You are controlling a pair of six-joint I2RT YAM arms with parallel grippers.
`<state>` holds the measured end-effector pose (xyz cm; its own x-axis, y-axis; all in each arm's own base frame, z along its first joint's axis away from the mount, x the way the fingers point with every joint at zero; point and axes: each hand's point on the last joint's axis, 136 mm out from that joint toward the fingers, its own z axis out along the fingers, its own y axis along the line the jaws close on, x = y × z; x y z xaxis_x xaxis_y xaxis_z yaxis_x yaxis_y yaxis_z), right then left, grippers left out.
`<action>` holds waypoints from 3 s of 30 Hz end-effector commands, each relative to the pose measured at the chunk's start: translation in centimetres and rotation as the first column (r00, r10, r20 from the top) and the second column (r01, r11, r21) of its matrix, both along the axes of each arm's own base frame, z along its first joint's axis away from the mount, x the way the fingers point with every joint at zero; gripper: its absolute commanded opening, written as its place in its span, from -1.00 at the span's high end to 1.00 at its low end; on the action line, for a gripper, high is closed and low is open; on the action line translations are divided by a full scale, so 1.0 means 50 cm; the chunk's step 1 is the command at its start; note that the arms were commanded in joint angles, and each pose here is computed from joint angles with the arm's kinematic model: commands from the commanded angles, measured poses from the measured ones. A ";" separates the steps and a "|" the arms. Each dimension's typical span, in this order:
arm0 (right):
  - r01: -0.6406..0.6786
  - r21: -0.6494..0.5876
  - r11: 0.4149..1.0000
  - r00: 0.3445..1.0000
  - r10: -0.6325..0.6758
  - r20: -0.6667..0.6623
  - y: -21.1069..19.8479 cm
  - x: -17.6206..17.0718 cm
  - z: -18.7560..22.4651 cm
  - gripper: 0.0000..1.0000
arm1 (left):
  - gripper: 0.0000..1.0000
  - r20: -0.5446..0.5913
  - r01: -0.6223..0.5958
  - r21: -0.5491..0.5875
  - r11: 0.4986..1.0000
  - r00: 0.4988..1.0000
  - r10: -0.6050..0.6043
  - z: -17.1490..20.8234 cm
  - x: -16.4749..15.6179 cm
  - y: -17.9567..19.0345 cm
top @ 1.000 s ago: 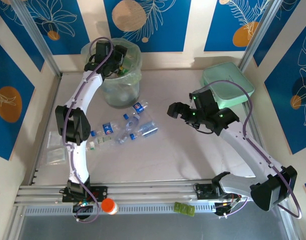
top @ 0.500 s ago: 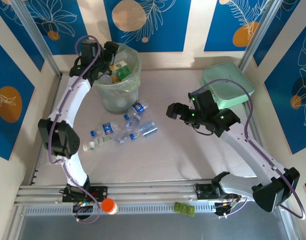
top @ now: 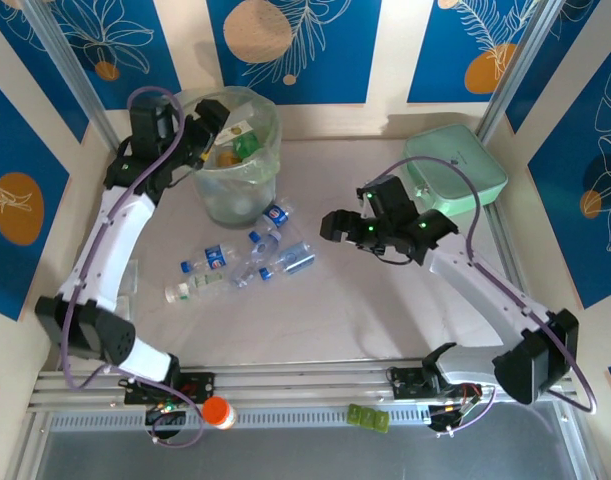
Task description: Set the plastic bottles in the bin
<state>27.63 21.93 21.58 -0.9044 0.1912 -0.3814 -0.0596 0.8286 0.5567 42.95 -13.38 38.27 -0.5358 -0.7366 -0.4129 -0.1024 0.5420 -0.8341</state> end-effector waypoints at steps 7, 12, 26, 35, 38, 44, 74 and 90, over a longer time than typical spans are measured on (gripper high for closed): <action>0.307 0.044 0.951 0.854 -0.255 -0.453 0.066 0.006 -0.126 -0.62 | -0.85 -0.005 -0.138 0.369 0.919 0.989 0.150 -0.079 -0.235 0.104; 0.444 -0.064 0.894 0.733 -0.404 -0.547 0.072 0.023 -0.170 -0.62 | -0.86 -0.025 -0.197 0.452 0.870 0.972 0.233 -0.144 -0.306 0.168; 0.534 -0.295 0.792 0.513 -0.581 -0.632 0.107 0.097 -0.272 -0.80 | -0.88 -0.052 -0.139 0.483 0.864 0.981 0.187 -0.189 -0.345 0.165; 0.520 -0.315 0.794 0.473 -0.575 -0.667 0.144 0.114 -0.332 -0.64 | -0.89 -0.015 -0.164 0.537 0.827 0.979 0.204 -0.172 -0.362 0.183; 0.517 -0.319 0.794 0.473 -0.576 -0.667 0.146 0.111 -0.338 -0.53 | -0.89 -0.011 -0.166 0.541 0.825 0.979 0.204 -0.169 -0.361 0.184; 0.526 -0.315 0.790 0.473 -0.580 -0.663 0.133 0.099 -0.338 -0.16 | -0.89 -0.015 -0.157 0.538 0.828 0.981 0.195 -0.167 -0.354 0.177; 0.323 0.211 0.923 0.940 -0.288 -0.183 -0.034 0.018 0.079 0.00 | -0.99 0.024 0.717 0.538 0.443 0.513 -0.858 -0.135 -0.412 -0.339; 0.150 0.324 0.934 0.987 -0.123 -0.103 -0.015 -0.041 0.157 0.00 | -0.94 -0.016 0.798 0.526 0.292 0.353 -0.935 -0.186 -0.421 -0.459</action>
<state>26.41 20.71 28.37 -0.8651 0.4642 -0.1900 0.1587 0.6125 0.7744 22.06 -35.14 27.33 -0.6189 0.3748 -0.6903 0.7663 0.4812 -0.4257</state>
